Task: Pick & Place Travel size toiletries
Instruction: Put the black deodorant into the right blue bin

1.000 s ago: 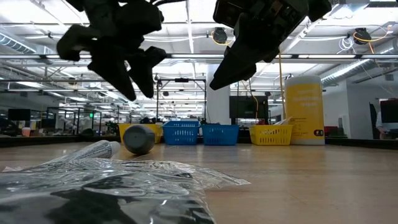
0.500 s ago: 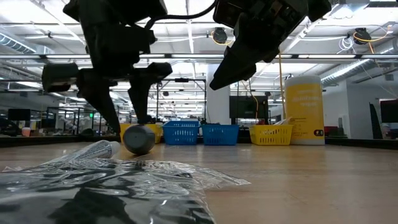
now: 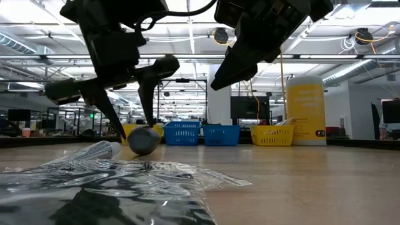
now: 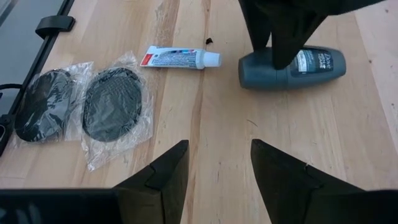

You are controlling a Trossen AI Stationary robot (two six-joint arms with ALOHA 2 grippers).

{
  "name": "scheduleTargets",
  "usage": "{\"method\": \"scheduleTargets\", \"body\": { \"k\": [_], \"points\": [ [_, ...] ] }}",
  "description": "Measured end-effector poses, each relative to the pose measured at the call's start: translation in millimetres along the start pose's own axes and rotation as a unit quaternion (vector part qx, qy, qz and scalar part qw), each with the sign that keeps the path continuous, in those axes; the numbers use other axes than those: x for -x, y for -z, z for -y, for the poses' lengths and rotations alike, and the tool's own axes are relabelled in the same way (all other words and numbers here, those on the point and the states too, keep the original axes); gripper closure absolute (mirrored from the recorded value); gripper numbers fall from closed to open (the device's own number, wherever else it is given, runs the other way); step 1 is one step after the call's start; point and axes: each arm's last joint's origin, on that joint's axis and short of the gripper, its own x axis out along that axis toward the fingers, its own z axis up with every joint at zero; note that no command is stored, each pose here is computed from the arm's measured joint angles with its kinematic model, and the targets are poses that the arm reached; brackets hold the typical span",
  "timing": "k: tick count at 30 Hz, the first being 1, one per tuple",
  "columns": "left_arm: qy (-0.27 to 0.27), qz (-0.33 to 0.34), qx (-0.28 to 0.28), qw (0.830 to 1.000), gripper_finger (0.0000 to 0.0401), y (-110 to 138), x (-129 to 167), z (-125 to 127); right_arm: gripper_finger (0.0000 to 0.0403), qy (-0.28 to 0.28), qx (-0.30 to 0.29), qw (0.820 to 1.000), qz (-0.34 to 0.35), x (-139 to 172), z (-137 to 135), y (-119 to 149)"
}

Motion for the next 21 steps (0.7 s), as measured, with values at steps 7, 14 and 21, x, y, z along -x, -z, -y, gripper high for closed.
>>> {"method": "scheduleTargets", "body": {
  "k": [7,14,21],
  "points": [
    [-0.009,0.003,-0.010,1.000,0.0210,1,-7,-5,0.0238,0.000,0.000,1.000,0.007,0,0,-1],
    [-0.034,0.002,-0.004,0.999,0.0210,7,-13,-14,0.0238,-0.005,0.000,1.000,0.025,0,-1,-5],
    [-0.053,0.013,0.038,0.998,0.0210,9,-34,-23,0.0238,-0.004,0.000,1.000,0.021,0,-1,-4]
  ]
}}
